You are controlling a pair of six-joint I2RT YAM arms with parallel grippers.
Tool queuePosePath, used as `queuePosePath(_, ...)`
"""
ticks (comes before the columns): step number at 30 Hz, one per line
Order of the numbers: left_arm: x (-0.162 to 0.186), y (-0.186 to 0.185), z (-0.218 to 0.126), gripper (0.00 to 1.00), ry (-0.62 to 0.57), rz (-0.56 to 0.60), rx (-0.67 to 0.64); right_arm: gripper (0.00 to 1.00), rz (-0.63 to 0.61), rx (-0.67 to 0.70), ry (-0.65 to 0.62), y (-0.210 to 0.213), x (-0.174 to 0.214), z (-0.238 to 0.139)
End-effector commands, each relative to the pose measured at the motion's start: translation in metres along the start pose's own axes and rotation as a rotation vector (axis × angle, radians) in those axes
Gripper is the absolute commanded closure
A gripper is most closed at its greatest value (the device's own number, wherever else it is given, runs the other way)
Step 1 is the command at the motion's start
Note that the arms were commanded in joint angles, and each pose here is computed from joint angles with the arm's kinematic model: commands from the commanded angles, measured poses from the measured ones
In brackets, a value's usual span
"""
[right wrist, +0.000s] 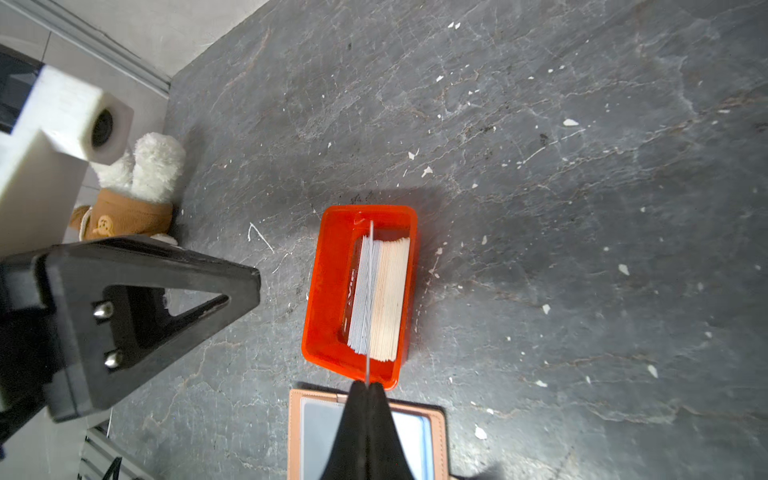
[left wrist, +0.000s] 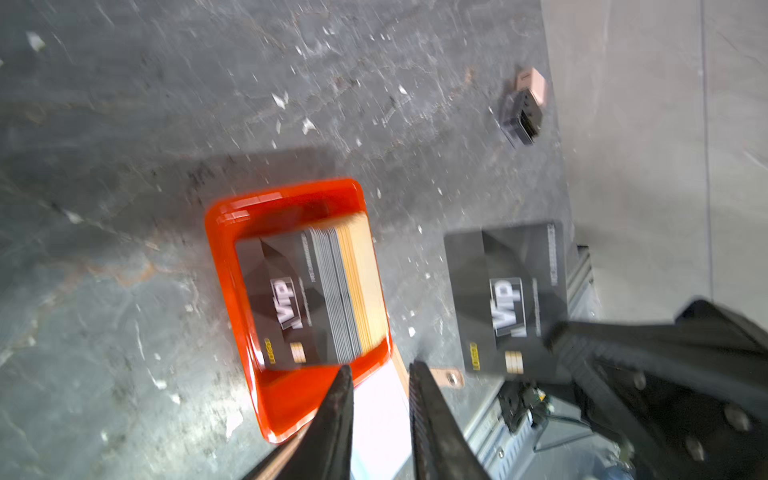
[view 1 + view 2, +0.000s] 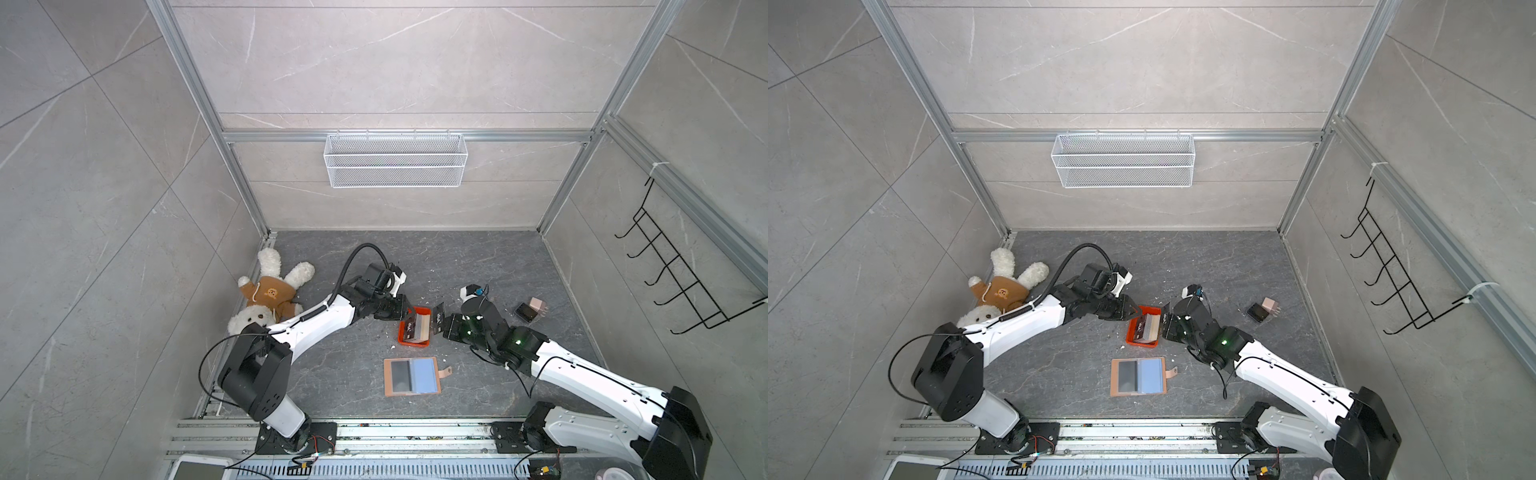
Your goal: Put the credit cards into the card holder
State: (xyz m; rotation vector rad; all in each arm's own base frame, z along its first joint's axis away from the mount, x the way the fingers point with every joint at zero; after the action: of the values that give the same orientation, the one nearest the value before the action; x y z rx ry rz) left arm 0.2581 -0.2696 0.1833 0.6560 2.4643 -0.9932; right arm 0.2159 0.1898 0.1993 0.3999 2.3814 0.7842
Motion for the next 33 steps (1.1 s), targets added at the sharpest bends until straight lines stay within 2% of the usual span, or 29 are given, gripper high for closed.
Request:
queuePosePath(1, 0.002, -0.022, -0.014, 0.72, -0.095, -0.01, 0.094, 1.0, -0.063, -0.053, 0.053, -0.003, 0.009, -0.008)
queuePosePath(5, 0.02, -0.031, -0.025, 0.71, -0.154, -0.021, 0.11, 1.0, -0.065, -0.167, 0.069, -0.001, 0.014, -0.019)
queuePosePath(10, 0.037, -0.037, -0.035, 0.7, -0.226, -0.049, 0.201, 1.0, -0.046, -0.188, 0.071, -0.009, 0.019, -0.028)
queuePosePath(13, 0.047, -0.043, -0.037, 0.7, -0.259, -0.044, 0.252, 1.0, -0.035, -0.257, 0.074, -0.009, 0.024, -0.032)
queuePosePath(22, 0.062, -0.053, -0.051, 0.69, -0.347, -0.046, 0.311, 1.0, -0.007, -0.401, 0.055, -0.007, 0.028, -0.043)
queuePosePath(28, 0.066, -0.061, -0.059, 0.67, -0.375, -0.006, 0.395, 1.0, 0.041, -0.515, 0.088, 0.008, 0.03, -0.04)
queuePosePath(33, 0.067, -0.074, -0.067, 0.64, -0.349, 0.02, 0.483, 1.0, 0.08, -0.612, 0.113, 0.022, 0.028, -0.043)
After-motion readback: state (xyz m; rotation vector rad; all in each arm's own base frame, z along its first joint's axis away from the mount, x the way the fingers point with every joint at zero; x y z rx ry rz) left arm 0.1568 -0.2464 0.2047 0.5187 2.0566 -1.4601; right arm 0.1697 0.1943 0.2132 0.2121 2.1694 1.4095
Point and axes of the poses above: each gripper's point midway between its finger pads, its own z axis out along the fingers, its own y axis along the line the jaws close on, x = y × z, the point moved 6 cm from there along -z, back along the fingers, and after that the axes turned 12 degrees about z, right-handed, at the moved point
